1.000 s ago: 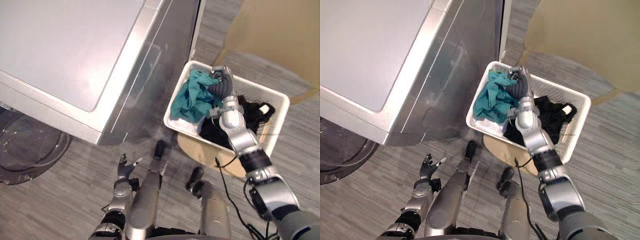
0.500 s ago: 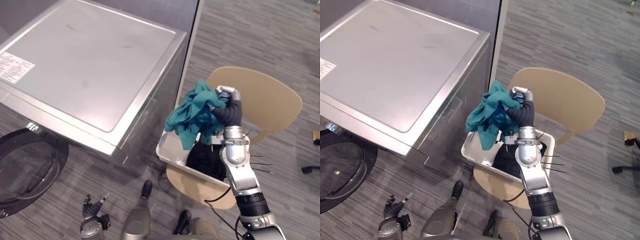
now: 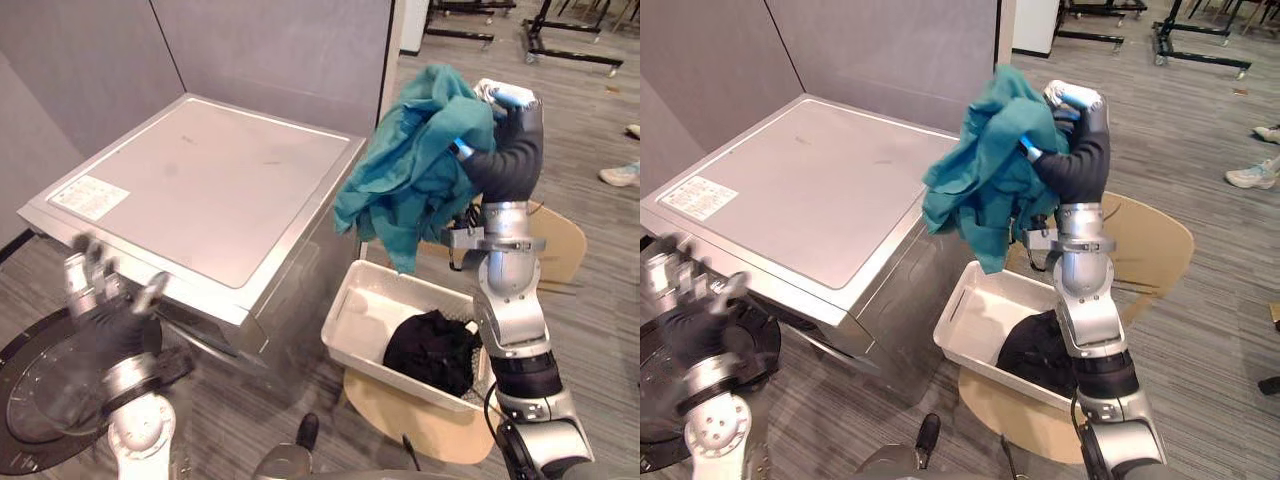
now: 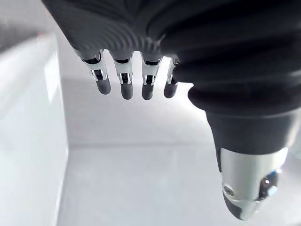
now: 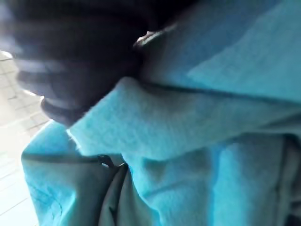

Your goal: Pick up the laundry basket with both hands and put the clothes into the washing machine.

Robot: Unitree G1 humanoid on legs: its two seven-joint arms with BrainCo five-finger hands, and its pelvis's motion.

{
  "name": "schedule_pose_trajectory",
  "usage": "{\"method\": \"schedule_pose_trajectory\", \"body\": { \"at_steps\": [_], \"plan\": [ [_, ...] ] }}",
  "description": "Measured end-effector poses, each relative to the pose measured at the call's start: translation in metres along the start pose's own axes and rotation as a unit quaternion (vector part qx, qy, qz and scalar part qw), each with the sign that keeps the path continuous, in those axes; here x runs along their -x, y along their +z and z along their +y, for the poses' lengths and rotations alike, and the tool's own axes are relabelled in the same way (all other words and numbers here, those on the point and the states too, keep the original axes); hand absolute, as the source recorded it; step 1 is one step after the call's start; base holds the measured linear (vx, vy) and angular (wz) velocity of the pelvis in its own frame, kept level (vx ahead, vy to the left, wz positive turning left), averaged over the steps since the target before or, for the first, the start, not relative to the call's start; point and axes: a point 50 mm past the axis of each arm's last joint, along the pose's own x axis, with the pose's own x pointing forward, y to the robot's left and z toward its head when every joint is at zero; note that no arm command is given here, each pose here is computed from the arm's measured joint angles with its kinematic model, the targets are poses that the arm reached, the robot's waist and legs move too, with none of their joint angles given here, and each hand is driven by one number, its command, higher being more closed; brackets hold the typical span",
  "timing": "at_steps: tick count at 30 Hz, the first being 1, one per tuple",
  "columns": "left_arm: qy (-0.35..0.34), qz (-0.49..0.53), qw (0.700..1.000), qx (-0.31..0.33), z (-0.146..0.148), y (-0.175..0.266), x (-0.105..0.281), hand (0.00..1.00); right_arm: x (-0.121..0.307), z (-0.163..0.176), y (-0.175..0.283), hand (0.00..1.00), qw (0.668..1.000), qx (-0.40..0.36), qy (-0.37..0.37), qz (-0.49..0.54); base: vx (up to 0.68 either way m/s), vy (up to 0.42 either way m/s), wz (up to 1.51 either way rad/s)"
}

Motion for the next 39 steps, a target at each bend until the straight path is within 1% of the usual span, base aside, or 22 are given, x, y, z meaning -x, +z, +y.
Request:
{"method": "schedule_pose_trajectory", "body": {
  "at_steps": [1, 2, 3, 5, 6, 8, 9, 10, 11, 13, 16, 18, 21, 26, 27, 33, 36, 39],
  "plan": [
    [-0.026, 0.002, 1.000, 0.013, -0.010, -0.001, 0.001, 0.00, -0.001, 0.004, 0.000, 1.00, 1.000, -0.009, 0.008, -0.001, -0.08, -0.007, -0.18],
    [-0.073, 0.005, 0.997, 0.037, -0.029, -0.002, 0.002, 0.00, -0.002, 0.009, -0.001, 1.00, 0.999, -0.025, 0.022, 0.003, -0.07, -0.016, -0.12],
    [-0.095, 0.007, 0.994, 0.046, -0.038, -0.002, 0.003, 0.00, -0.001, 0.012, -0.002, 1.00, 0.999, -0.033, 0.028, 0.006, -0.07, -0.012, -0.18],
    [-0.165, 0.012, 0.984, 0.062, -0.064, -0.007, 0.006, 0.00, 0.000, 0.021, -0.003, 1.00, 0.997, -0.062, 0.049, 0.014, -0.04, -0.006, -0.25],
    [-0.176, 0.014, 0.982, 0.063, -0.069, -0.009, 0.006, 0.00, 0.000, 0.023, -0.003, 1.00, 0.996, -0.069, 0.052, 0.015, -0.02, -0.007, -0.23],
    [-0.222, 0.015, 0.972, 0.073, -0.090, -0.013, 0.005, 0.00, 0.000, 0.026, -0.002, 1.00, 0.994, -0.093, 0.060, 0.018, -0.02, 0.001, -0.24],
    [-0.233, 0.014, 0.969, 0.079, -0.096, -0.012, 0.006, 0.00, -0.001, 0.028, -0.002, 1.00, 0.993, -0.100, 0.060, 0.017, -0.01, 0.001, -0.28],
    [-0.252, 0.010, 0.964, 0.086, -0.106, -0.011, 0.004, 1.00, -0.004, 0.032, -0.001, 1.00, 0.991, -0.115, 0.060, 0.015, -0.01, 0.003, -0.31],
    [-0.272, 0.002, 0.958, 0.088, -0.117, -0.010, 0.002, 1.00, -0.006, 0.039, 0.001, 1.00, 0.989, -0.138, 0.061, 0.013, -0.01, 0.001, -0.29],
    [-0.290, -0.012, 0.954, 0.077, -0.131, -0.010, -0.003, 1.00, -0.004, 0.049, 0.002, 1.00, 0.984, -0.166, 0.062, 0.017, -0.01, -0.004, -0.18],
    [-0.281, -0.023, 0.957, 0.068, -0.145, -0.009, -0.011, 1.00, 0.004, 0.064, 0.000, 1.00, 0.974, -0.212, 0.069, 0.036, -0.01, -0.007, -0.13],
    [-0.266, -0.018, 0.962, 0.067, -0.145, -0.009, -0.012, 1.00, 0.017, 0.068, -0.007, 1.00, 0.966, -0.239, 0.068, 0.064, -0.01, -0.005, -0.03],
    [-0.263, -0.007, 0.963, 0.054, -0.142, -0.016, -0.013, 1.00, 0.034, 0.066, -0.016, 1.00, 0.959, -0.260, 0.054, 0.100, -0.03, -0.005, -0.05],
    [-0.263, -0.001, 0.964, 0.047, -0.139, -0.019, -0.013, 1.00, 0.050, 0.064, -0.026, 1.00, 0.951, -0.273, 0.052, 0.136, -0.04, 0.002, -0.17],
    [-0.259, 0.002, 0.965, 0.047, -0.137, -0.021, -0.014, 1.00, 0.054, 0.064, -0.029, 0.00, 0.949, -0.273, 0.050, 0.149, -0.04, 0.004, -0.14],
    [-0.226, 0.021, 0.973, 0.034, -0.121, -0.029, -0.016, 1.00, 0.074, 0.062, -0.040, 0.00, 0.943, -0.265, 0.049, 0.195, -0.01, 0.001, -0.03],
    [-0.209, 0.029, 0.977, 0.026, -0.112, -0.032, -0.017, 1.00, 0.076, 0.061, -0.041, 0.00, 0.948, -0.244, 0.054, 0.197, 0.00, 0.000, 0.00],
    [-0.189, 0.038, 0.981, 0.017, -0.102, -0.036, -0.017, 1.00, 0.078, 0.051, -0.043, 0.00, 0.958, -0.206, 0.042, 0.196, 0.00, -0.005, -0.04]
  ]
}}
